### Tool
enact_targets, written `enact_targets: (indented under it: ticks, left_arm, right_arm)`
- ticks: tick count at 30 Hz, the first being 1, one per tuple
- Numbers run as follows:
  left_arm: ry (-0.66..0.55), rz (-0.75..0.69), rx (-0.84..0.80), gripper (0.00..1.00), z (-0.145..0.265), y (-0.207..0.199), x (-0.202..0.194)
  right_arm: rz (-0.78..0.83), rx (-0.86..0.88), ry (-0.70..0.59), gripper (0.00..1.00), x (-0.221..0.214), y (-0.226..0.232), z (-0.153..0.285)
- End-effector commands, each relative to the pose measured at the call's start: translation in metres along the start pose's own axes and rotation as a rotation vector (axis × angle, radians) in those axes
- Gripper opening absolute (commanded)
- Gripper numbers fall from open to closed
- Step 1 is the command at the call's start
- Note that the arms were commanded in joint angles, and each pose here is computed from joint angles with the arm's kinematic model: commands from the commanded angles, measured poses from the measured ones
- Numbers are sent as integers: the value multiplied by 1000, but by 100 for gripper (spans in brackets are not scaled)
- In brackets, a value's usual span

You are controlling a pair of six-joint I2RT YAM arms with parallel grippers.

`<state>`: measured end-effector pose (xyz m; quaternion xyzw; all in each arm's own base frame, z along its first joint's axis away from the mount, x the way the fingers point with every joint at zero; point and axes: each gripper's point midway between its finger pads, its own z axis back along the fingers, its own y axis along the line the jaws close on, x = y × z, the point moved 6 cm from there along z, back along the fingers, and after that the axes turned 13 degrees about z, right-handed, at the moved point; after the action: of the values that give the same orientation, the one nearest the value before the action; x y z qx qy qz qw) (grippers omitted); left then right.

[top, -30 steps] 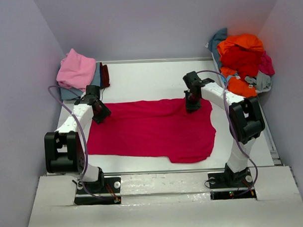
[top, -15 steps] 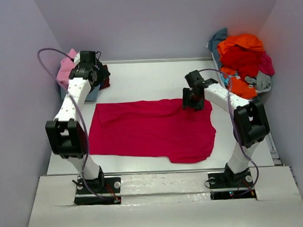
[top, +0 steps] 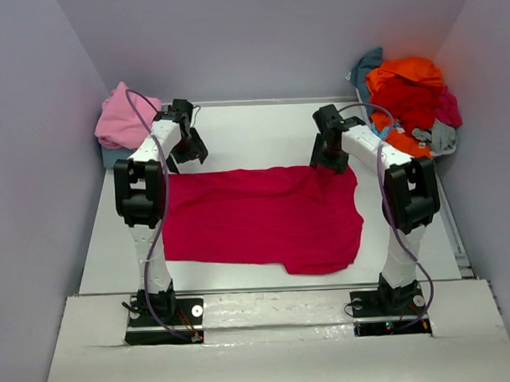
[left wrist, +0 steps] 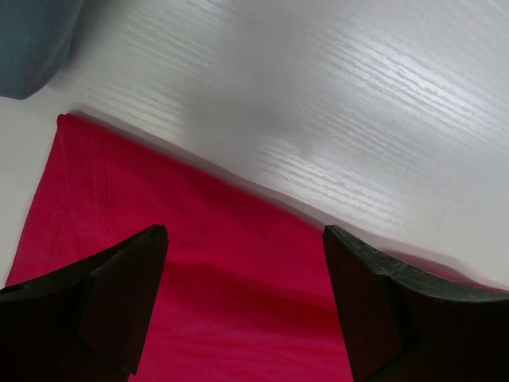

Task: Fold and stack the t-shirts
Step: Fold the flattened tshirt in 1/3 of the way

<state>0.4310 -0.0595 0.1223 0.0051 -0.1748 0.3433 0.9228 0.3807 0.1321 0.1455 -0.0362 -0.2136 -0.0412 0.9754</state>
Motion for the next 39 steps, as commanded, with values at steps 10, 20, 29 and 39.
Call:
enact_targets:
  ticks: [10, 20, 29, 39]
  left_arm:
    - [-68, -49, -17, 89, 25, 2, -17]
    - [-139, -52, -9, 89, 51, 0, -19]
    - [-84, -116, -5, 89, 36, 3, -34]
    - [24, -115, -22, 89, 17, 4, -54]
  right_arm:
    - [-81, -147, -14, 61, -8, -28, 0]
    - [-126, -128, -112, 60, -16, -46, 21]
    - [-143, -139, -28, 60, -26, -40, -20]
    - [-133, -105, -45, 60, -12, -32, -25]
